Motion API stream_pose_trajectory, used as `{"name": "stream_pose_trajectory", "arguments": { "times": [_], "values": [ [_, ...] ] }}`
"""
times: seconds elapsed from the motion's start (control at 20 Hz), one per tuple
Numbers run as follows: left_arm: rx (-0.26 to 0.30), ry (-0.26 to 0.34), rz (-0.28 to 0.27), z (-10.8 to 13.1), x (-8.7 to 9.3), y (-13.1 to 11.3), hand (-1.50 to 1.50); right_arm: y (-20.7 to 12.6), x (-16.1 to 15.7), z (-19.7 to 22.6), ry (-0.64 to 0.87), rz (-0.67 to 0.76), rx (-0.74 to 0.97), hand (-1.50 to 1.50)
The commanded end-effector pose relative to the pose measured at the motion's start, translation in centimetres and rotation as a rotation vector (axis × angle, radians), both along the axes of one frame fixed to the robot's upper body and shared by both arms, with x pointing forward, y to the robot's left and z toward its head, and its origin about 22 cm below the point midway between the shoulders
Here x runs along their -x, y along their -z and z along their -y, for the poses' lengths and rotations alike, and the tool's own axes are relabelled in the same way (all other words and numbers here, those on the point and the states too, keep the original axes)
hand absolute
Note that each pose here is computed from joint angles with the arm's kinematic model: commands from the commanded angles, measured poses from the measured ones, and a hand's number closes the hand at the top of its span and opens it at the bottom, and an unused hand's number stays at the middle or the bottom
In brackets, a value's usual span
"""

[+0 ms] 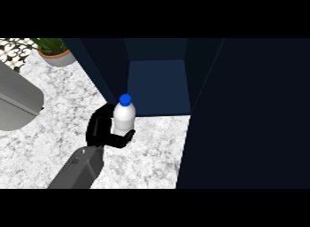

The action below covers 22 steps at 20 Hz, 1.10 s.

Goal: Pick up the bottled water, place it into the cabinet and close the cabinet

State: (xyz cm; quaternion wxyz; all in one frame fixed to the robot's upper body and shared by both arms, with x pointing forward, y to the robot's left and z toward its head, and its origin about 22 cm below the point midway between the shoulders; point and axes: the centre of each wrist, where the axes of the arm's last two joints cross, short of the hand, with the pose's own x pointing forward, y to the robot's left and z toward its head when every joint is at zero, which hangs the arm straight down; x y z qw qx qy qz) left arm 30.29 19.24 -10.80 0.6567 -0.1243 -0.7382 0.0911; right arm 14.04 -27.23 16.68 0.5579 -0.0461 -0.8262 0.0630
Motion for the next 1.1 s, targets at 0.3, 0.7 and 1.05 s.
{"name": "stream_pose_trajectory", "arguments": {
  "times": [0.3, 0.7, 1.05],
  "values": [
    [-0.014, 0.108, 0.137, 7.6, -5.0, -7.6, 1.5, 0.4, -0.3, 1.5, -0.094, 0.004, -0.098, -1.5],
    [-0.095, -0.003, 0.115, 8.5, -5.3, -8.6, 1.5, 0.6, -0.6, 3.1, -0.107, 0.0, -0.109, -1.5],
    [-0.17, -0.108, 0.074, 8.7, -5.6, -9.0, 1.5, 0.4, -0.9, 4.1, -0.164, 0.005, -0.094, -1.5]
  ]
}}
